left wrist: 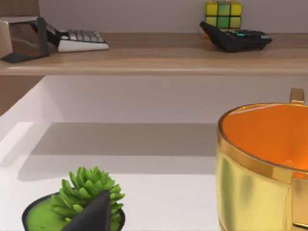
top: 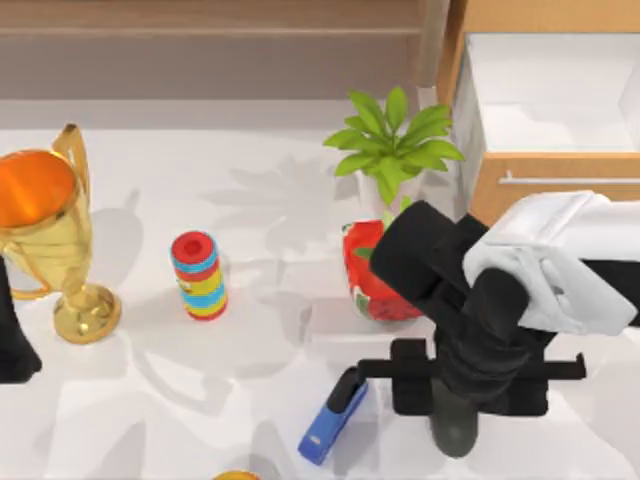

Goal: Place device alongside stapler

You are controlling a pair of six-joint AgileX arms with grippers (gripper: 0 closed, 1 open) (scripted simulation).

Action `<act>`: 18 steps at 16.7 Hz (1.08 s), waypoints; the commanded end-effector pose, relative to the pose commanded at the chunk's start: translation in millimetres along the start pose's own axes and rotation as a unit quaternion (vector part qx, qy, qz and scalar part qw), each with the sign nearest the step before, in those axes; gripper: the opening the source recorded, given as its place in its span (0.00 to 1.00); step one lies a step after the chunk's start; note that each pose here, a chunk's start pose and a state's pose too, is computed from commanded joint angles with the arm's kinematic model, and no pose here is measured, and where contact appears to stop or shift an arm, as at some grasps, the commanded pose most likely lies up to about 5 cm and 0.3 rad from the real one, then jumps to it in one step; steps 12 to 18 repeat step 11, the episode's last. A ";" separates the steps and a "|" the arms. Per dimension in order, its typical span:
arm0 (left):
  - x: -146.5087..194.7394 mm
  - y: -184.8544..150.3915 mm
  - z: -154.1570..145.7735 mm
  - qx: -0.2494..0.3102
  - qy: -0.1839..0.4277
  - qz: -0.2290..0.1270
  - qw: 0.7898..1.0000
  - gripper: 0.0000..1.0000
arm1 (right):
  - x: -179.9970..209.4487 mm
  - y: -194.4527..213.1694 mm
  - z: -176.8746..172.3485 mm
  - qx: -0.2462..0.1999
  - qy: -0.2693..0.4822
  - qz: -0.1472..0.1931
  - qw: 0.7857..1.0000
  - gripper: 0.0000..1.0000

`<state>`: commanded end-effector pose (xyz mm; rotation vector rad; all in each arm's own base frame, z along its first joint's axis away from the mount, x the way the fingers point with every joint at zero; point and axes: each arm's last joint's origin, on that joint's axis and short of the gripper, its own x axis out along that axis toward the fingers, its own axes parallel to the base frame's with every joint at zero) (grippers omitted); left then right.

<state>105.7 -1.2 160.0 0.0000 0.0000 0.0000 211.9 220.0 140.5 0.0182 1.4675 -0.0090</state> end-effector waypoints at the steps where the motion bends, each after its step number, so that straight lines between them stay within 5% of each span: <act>1: 0.0 0.0 0.0 0.000 0.000 0.000 1.000 1.00 | 0.0 0.0 0.0 0.000 0.000 0.000 1.000 0.68; 6: 0.0 0.0 0.0 0.000 0.000 0.000 1.000 1.00 | 0.0 0.0 0.0 0.000 0.000 0.000 1.000 1.00; 18: 0.0 0.0 0.0 0.000 0.000 0.000 1.000 1.00 | 0.0 0.0 0.0 0.000 0.000 0.000 1.000 1.00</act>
